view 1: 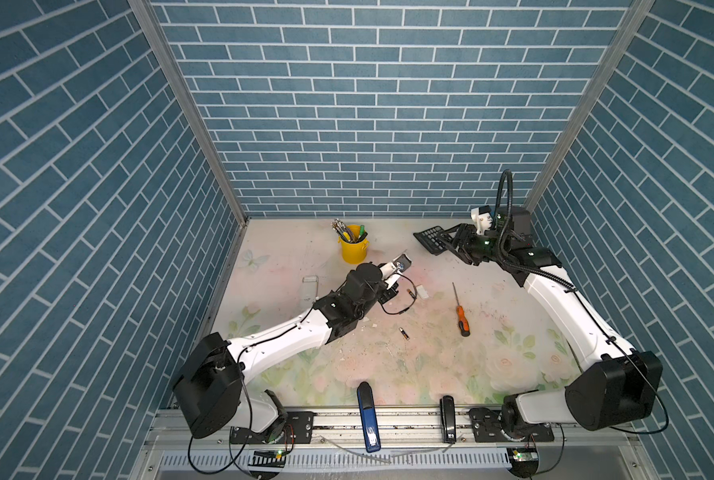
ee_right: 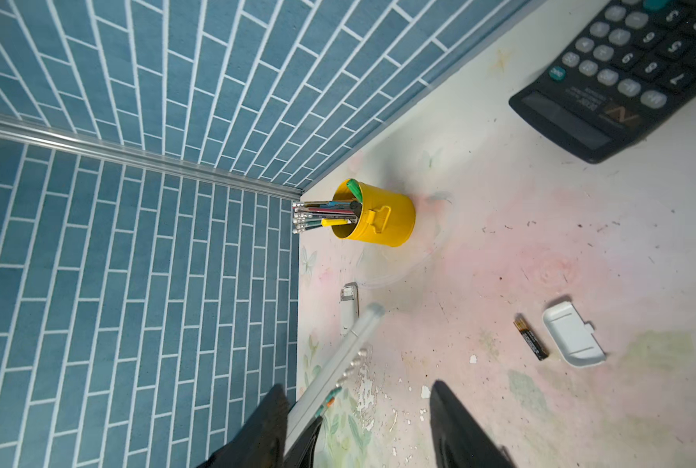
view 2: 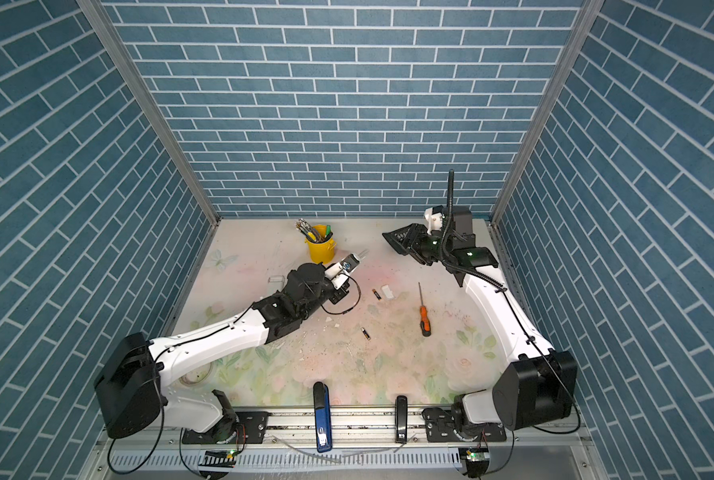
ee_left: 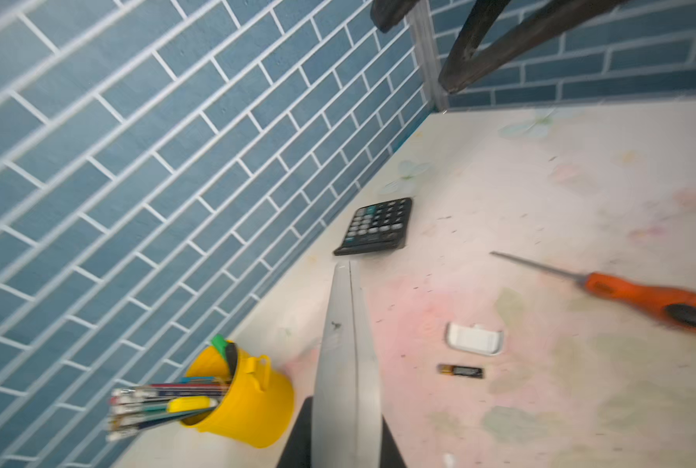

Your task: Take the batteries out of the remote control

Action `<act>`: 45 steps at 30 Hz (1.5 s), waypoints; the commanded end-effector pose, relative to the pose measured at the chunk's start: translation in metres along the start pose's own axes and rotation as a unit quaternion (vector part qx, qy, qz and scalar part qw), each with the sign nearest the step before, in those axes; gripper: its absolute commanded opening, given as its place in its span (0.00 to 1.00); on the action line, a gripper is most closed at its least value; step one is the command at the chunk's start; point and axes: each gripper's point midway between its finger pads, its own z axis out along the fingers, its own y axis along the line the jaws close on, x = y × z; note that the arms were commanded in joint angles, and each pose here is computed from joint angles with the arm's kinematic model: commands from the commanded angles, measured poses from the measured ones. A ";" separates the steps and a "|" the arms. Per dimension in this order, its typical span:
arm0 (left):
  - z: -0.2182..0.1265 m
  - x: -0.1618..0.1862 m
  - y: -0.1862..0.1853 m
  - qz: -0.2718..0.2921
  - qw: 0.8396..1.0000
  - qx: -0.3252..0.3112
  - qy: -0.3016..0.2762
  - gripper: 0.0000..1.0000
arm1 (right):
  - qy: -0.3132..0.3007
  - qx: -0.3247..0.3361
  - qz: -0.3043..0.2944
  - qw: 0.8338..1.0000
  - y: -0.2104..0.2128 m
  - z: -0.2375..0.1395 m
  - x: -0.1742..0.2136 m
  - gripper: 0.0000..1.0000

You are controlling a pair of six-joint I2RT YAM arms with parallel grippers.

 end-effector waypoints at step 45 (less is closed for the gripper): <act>0.000 -0.062 -0.032 0.266 0.929 -0.237 -0.103 0.00 | 0.060 -0.125 -0.089 0.986 0.035 0.036 0.001 0.54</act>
